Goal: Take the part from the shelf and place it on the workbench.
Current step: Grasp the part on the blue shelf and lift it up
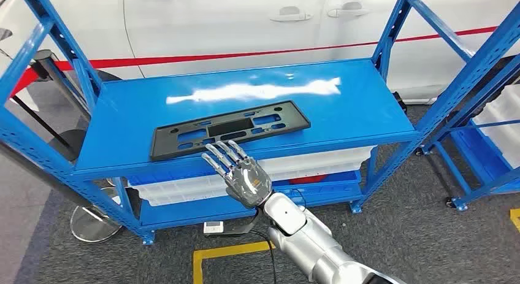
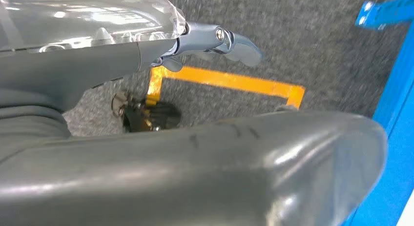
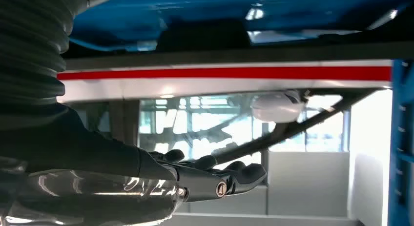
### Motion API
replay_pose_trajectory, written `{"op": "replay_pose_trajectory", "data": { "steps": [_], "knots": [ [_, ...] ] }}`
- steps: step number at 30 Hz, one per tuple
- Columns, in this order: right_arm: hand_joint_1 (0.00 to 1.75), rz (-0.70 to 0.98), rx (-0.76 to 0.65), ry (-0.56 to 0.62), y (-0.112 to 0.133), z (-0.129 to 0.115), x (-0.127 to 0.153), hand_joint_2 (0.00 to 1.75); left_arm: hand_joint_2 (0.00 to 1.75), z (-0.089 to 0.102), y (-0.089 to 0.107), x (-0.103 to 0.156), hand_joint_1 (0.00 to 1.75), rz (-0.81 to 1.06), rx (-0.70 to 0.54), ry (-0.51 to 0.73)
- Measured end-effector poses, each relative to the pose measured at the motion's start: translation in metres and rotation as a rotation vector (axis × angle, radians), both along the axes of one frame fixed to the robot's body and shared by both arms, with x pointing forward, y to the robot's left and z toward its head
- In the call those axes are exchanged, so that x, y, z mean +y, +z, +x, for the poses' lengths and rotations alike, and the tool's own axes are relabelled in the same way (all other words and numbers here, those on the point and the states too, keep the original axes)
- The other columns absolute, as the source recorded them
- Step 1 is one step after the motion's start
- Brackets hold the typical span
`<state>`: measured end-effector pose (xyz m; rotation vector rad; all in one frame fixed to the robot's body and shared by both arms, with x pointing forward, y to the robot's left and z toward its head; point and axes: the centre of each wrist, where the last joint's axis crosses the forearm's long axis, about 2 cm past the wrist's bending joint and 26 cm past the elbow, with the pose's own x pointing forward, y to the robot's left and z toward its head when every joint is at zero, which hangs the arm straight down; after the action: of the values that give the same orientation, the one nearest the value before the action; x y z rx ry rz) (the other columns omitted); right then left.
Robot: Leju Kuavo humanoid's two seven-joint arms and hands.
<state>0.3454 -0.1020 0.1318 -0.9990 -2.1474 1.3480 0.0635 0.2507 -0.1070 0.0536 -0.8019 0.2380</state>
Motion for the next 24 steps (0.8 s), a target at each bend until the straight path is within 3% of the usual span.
{"op": "replay_pose_trajectory", "data": {
  "steps": [24],
  "knots": [
    [0.00,-0.009,0.051,-0.075,-0.011,0.000,-0.002,1.75,0.00,0.011,0.002,0.001,0.00,-0.016,0.008,-0.047]
  ]
}}
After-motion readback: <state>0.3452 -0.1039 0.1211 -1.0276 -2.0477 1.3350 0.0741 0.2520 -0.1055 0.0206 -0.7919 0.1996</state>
